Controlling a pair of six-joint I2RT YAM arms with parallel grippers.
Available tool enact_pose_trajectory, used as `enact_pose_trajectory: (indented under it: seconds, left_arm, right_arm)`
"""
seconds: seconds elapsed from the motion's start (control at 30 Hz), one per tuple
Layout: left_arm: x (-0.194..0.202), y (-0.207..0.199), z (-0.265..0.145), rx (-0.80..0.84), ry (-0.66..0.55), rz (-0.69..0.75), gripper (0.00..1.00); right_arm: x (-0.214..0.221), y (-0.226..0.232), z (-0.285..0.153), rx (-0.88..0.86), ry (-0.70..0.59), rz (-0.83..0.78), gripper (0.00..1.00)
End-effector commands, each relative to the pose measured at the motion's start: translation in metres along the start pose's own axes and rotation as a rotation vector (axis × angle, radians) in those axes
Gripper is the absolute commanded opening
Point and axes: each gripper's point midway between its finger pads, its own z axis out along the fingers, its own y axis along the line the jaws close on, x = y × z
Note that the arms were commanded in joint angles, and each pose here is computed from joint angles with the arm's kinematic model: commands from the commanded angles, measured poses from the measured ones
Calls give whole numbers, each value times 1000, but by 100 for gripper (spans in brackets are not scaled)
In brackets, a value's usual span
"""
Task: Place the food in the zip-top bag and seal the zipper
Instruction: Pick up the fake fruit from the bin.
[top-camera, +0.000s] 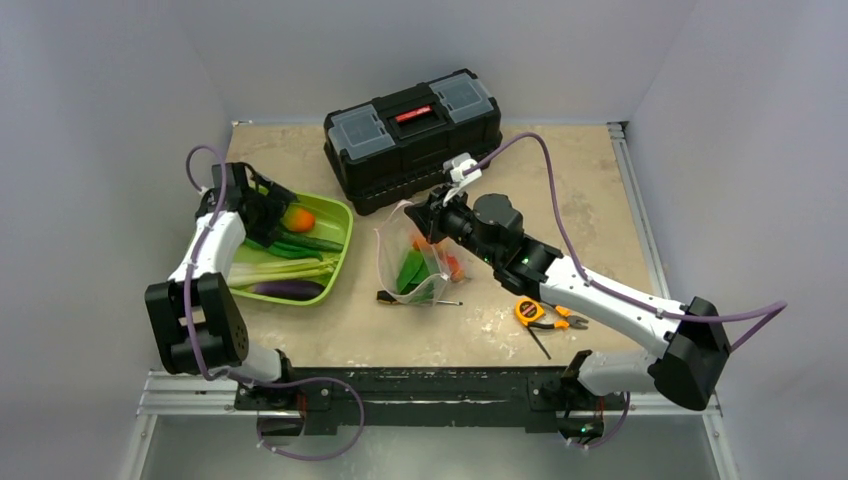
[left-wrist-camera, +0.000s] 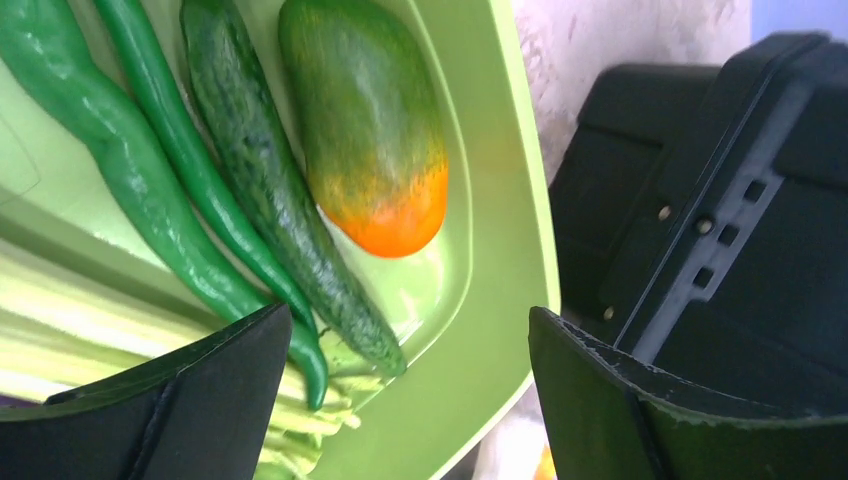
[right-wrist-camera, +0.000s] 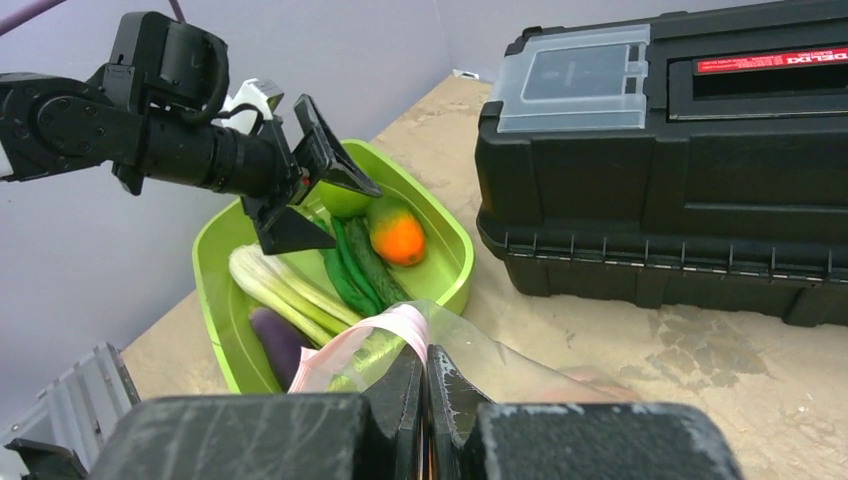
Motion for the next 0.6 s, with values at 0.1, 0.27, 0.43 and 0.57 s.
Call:
enact_pose_trajectory:
  seconds: [0.1,0.27,0.43,0.57]
  left_arm:
    - [-27,-17,22,81,-89,-164,89]
    - [-31,-19,34,99,-108,-170,89]
    - [-24,-3,50,68,-96,-202,85]
    - [-18,4,61,59,-82,-219,76]
  right_arm:
    - [-25,2,-2,-4,-79,0,0]
    - [-25,2,0,-2,-75,0,0]
    - [-22,3,6,-7,-62,8,0]
    - [-20,6,10,-19,-57,17,0]
